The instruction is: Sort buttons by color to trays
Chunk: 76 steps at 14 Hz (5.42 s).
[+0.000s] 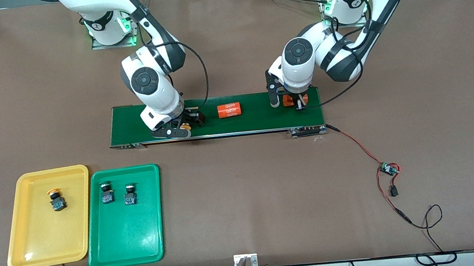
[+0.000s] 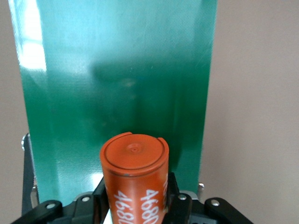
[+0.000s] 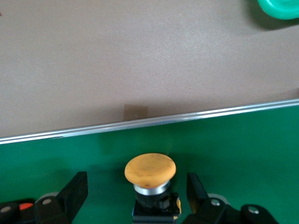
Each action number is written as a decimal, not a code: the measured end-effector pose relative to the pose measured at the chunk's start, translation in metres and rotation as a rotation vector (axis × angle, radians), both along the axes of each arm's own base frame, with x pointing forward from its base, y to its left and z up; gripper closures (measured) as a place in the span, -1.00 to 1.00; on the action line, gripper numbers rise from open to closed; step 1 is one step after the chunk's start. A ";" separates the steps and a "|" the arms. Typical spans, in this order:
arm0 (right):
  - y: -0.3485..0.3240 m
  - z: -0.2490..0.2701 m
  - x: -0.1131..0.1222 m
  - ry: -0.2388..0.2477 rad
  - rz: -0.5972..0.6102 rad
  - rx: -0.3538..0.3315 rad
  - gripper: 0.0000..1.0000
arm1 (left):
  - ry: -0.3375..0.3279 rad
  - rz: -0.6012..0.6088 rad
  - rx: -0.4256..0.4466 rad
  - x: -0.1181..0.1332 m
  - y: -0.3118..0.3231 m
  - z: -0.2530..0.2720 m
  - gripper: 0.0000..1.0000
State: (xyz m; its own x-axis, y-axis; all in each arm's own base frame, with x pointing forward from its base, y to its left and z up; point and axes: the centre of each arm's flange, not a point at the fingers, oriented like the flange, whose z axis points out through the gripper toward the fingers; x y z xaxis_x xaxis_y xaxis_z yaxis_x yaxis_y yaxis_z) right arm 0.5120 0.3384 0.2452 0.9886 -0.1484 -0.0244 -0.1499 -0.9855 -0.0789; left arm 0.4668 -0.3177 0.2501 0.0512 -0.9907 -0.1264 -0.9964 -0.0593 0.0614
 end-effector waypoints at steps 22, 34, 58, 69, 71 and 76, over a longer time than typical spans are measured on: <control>-0.321 0.055 0.176 -0.046 0.386 -0.008 0.22 | 0.015 1.315 -0.009 0.130 0.293 0.213 -1.00; -0.421 -0.020 0.204 -0.125 0.520 -0.040 0.22 | -0.053 1.670 -0.005 0.120 0.335 0.327 -1.00; -0.283 0.229 0.145 0.046 0.338 -0.049 -1.00 | -0.103 1.571 -0.048 0.097 0.327 0.368 -1.00; -0.281 0.288 0.080 0.145 0.230 -0.067 -1.00 | -0.097 1.591 -0.040 0.096 0.338 0.364 -1.00; -0.285 0.281 0.073 0.159 0.223 -0.067 -1.00 | -0.097 1.591 -0.041 0.096 0.338 0.364 -1.00; -0.288 0.273 0.046 0.144 0.220 -0.070 -1.00 | -0.098 1.591 -0.041 0.096 0.338 0.364 -1.00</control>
